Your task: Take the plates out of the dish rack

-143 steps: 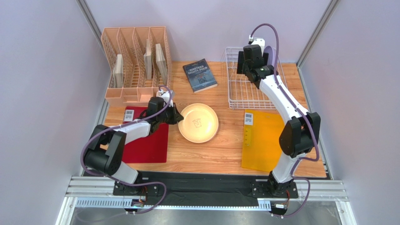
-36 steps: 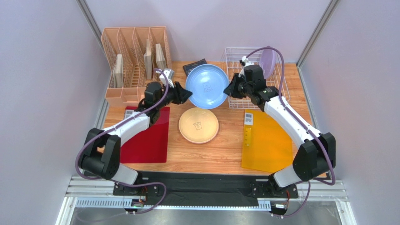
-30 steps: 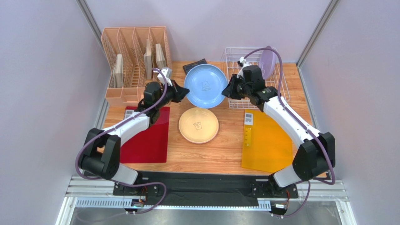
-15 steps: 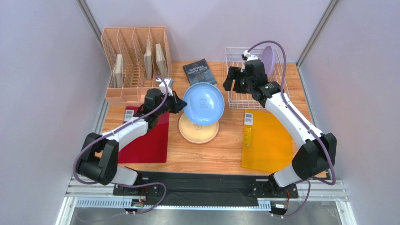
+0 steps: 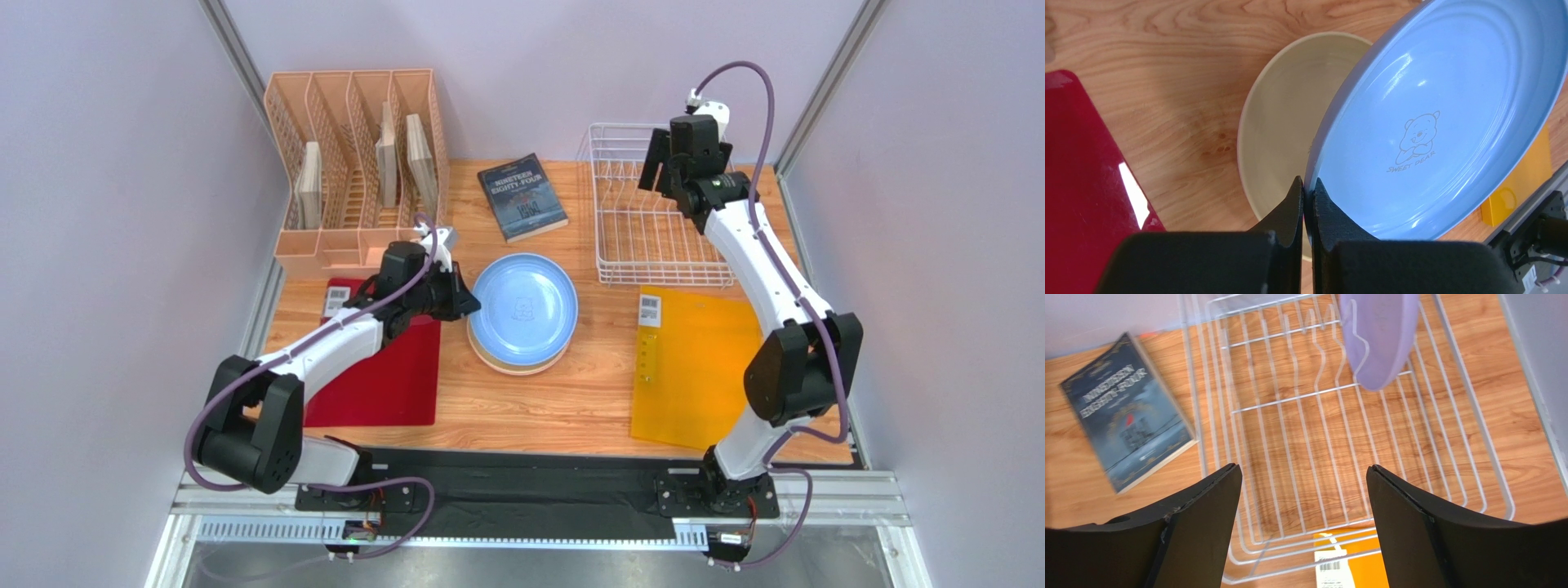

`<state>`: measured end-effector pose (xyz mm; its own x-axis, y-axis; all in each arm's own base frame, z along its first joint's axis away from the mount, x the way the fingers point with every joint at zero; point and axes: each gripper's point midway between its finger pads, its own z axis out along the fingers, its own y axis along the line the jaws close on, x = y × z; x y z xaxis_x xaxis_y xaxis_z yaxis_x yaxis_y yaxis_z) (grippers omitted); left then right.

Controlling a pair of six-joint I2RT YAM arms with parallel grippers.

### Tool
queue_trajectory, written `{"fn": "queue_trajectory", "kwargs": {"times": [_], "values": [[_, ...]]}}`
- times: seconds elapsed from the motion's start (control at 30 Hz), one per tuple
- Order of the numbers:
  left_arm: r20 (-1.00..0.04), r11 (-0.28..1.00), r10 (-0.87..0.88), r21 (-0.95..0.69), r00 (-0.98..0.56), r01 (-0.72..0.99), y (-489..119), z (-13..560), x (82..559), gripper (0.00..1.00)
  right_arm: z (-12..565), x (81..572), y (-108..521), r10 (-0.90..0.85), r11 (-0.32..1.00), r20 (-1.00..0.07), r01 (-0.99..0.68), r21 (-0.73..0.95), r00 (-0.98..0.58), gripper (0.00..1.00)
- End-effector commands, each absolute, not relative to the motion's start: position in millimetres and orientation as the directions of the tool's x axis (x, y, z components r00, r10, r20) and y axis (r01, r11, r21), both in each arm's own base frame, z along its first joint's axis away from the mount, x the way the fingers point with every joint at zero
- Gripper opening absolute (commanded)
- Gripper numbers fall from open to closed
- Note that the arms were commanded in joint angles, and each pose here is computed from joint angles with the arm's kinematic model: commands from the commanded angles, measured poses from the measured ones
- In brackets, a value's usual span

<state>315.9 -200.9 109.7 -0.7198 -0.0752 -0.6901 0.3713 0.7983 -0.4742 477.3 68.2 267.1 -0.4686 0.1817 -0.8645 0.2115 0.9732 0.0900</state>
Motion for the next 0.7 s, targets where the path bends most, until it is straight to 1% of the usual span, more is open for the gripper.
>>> {"fn": "queue_trajectory", "kwargs": {"times": [0.0,0.17,0.23,0.27,0.3,0.37,0.43,0.6,0.67], "values": [[-0.666,0.804,-0.037,-0.463,-0.745,0.374,-201,105,314,0.00,270,494,43,0.165,0.958,-0.878,0.285,0.034,-0.450,0.80],[-0.636,0.824,-0.015,-0.445,-0.771,0.351,-199,96,315,0.00,269,503,35,0.148,0.954,-0.881,0.301,0.007,-0.449,0.80],[-0.631,0.829,-0.013,-0.440,-0.776,0.344,-197,92,316,0.02,269,508,29,0.140,0.948,-0.882,0.317,-0.011,-0.449,0.80],[-0.632,0.835,-0.014,-0.434,-0.775,0.338,-196,91,317,0.04,267,510,28,0.138,0.948,-0.882,0.318,-0.014,-0.451,0.80],[-0.633,0.836,-0.015,-0.433,-0.774,0.338,-196,91,318,0.09,266,511,25,0.136,0.946,-0.882,0.325,-0.020,-0.452,0.80],[-0.637,0.838,-0.018,-0.431,-0.771,0.336,-196,91,320,0.11,264,515,18,0.132,0.939,-0.884,0.344,-0.034,-0.448,0.80],[-0.636,0.839,-0.018,-0.429,-0.771,0.334,-197,89,322,0.19,265,518,8,0.127,0.928,-0.890,0.369,-0.049,-0.438,0.80],[-0.632,0.842,-0.015,-0.426,-0.775,0.331,-199,85,329,0.32,262,529,-6,0.128,0.918,-0.891,0.393,-0.061,-0.436,0.80],[-0.627,0.843,-0.011,-0.425,-0.779,0.331,-199,83,330,0.32,263,530,-11,0.124,0.914,-0.893,0.400,-0.068,-0.434,0.80]]}}
